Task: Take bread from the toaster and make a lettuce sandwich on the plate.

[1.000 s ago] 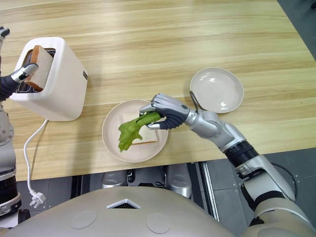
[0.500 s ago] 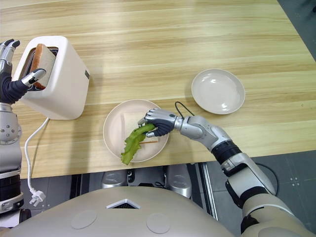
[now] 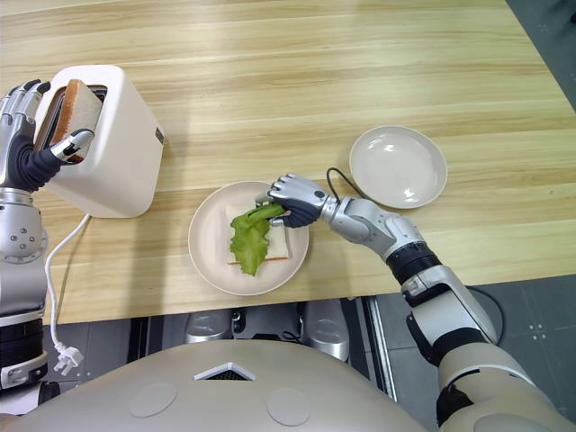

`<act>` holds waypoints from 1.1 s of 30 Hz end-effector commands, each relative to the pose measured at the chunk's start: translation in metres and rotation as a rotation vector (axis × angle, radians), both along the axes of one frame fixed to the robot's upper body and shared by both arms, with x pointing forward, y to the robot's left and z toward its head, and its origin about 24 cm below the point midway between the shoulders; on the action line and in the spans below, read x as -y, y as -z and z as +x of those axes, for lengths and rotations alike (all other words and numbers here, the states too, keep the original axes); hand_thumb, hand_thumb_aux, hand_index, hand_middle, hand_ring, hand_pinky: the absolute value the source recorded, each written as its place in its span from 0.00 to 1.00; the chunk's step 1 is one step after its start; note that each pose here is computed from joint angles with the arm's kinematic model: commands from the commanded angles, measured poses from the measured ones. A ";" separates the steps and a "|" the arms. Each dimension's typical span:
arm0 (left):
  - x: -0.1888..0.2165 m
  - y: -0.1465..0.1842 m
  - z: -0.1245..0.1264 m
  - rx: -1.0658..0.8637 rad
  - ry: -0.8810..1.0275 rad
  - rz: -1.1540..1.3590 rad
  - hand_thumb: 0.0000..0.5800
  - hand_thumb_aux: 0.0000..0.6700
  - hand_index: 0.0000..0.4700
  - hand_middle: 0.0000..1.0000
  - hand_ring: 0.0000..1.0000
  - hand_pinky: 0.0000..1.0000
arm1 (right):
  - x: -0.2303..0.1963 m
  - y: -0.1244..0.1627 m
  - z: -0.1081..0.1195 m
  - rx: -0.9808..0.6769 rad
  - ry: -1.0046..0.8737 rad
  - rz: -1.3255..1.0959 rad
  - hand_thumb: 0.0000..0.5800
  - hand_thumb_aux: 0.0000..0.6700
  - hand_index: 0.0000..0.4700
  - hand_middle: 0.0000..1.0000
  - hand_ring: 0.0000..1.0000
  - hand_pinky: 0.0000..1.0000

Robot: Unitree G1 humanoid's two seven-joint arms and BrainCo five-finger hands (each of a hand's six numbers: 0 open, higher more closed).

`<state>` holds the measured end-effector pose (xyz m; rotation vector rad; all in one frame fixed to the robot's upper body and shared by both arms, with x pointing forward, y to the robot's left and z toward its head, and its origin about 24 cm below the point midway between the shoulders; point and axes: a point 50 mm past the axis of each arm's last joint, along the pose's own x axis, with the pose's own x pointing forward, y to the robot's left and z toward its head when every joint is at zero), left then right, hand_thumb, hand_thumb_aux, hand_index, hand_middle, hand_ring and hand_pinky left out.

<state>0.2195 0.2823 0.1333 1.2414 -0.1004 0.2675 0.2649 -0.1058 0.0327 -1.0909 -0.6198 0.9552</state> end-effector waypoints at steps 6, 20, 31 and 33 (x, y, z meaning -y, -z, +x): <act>0.004 0.005 0.001 -0.028 0.021 -0.027 0.00 0.00 0.00 0.00 0.00 0.00 | 0.006 0.005 0.008 -0.001 0.058 -0.058 0.00 0.00 0.00 0.82 0.82 0.82; -0.004 -0.001 -0.001 0.001 -0.029 0.007 0.00 0.00 0.00 0.00 0.00 0.00 | 0.024 -0.033 0.028 0.106 0.171 0.065 0.00 0.00 0.00 0.49 0.49 0.49; -0.022 0.007 0.001 -0.056 -0.189 0.211 0.00 0.00 0.00 0.00 0.00 0.00 | 0.038 -0.046 0.030 0.156 0.278 0.197 0.00 0.00 0.00 0.00 0.00 0.00; -0.018 0.015 0.004 -0.096 -0.165 0.196 0.00 0.00 0.00 0.00 0.00 0.00 | 0.039 -0.044 0.029 0.150 0.281 0.203 0.00 0.00 0.00 0.00 0.00 0.00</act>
